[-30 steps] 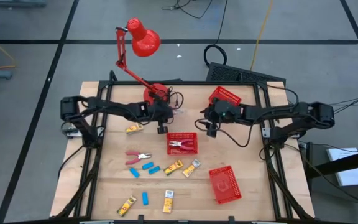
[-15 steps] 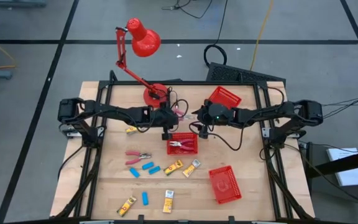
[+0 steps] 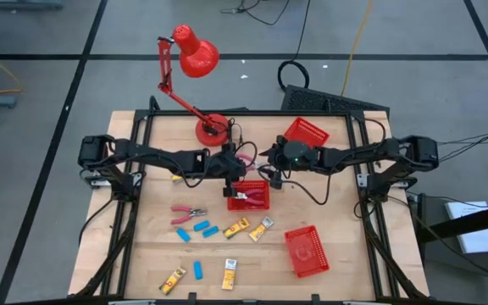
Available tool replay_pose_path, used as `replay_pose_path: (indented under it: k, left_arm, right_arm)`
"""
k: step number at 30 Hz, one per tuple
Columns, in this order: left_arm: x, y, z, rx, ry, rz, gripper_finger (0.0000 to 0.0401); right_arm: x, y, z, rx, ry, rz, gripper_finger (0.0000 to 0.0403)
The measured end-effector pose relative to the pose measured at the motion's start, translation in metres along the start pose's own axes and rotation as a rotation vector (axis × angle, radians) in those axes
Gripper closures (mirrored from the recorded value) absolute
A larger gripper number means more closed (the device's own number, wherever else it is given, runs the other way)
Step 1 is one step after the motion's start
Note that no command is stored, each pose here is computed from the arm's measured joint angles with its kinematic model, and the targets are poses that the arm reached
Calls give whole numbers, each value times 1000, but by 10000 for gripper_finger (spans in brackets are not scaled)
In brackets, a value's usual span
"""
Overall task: Pick & Place School Supplies
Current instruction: Put the pink hole puncher into the middle red bin
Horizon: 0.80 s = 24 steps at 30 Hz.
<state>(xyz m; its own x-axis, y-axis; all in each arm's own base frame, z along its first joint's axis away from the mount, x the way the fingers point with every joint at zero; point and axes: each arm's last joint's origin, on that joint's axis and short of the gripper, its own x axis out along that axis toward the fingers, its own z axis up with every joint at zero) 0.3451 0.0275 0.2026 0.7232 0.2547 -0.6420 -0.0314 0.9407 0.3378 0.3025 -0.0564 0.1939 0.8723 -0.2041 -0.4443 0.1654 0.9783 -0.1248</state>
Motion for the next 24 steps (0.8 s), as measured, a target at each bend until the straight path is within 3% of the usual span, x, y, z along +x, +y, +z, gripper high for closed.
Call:
replay_pose_path:
  k: [6, 14, 24]
  left_arm:
    - [-1, -2, 2, 2, -17, -9, 361]
    - [-1, -6, 3, 4, -22, -19, 361]
    - [-3, -13, 5, 11, -30, -22, 361]
  right_arm:
    - [1, 7, 2, 0, -22, 38, 178]
    - [1, 17, 4, -13, -42, 54, 250]
    - [0, 19, 2, 10, -19, 97, 307]
